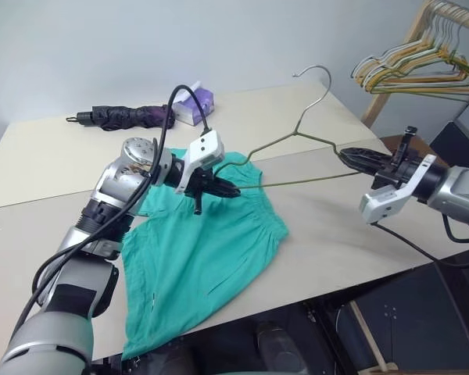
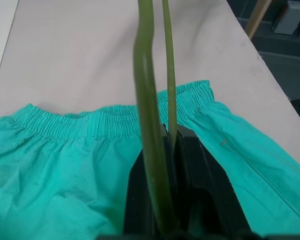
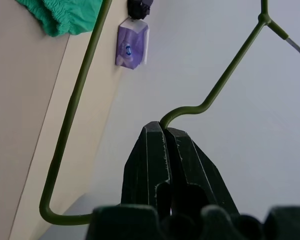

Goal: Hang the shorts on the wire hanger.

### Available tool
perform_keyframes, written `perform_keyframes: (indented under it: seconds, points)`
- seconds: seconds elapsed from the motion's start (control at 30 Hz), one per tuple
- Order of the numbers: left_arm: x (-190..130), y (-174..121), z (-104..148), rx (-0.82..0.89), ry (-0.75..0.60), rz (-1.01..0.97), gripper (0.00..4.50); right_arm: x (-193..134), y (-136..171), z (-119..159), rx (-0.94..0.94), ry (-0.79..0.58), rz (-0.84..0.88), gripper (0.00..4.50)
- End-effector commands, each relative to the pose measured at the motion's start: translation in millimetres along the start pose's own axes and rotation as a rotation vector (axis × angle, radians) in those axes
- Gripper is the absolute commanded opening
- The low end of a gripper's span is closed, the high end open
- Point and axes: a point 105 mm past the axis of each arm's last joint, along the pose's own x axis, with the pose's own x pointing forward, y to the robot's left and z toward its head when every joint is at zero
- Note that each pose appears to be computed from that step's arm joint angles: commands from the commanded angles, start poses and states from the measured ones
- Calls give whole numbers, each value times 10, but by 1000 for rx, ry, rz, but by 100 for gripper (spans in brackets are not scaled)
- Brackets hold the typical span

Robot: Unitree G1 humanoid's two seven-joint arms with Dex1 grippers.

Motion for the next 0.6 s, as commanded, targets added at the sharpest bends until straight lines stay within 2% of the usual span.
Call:
perform_keyframes:
  seconds: [0.03, 0.13, 0.27, 0.37, 0.43, 0.53, 0.6]
  points:
    - [-90, -19, 107, 25, -20, 0, 0, -24, -291, 87, 22, -62, -89, 59]
    - [-144, 15, 27, 26, 9, 40, 0, -52, -328, 181, 68, -119, -76, 140]
    - [-228, 99, -44, 43, 40, 120, 0, -83, -349, 290, 192, -182, -54, 276]
    - [-279, 115, -79, 118, 59, 149, 0, -105, -401, 298, 478, -181, -11, 378]
    - [-314, 101, -108, 243, 66, 155, 0, -145, -428, 283, 757, -182, 60, 447]
    - [-375, 32, -99, 352, 18, 116, 0, -201, -467, 249, 1091, -200, 201, 449]
    - [-392, 9, -90, 372, -2, 99, 0, -234, -445, 247, 1182, -207, 302, 449]
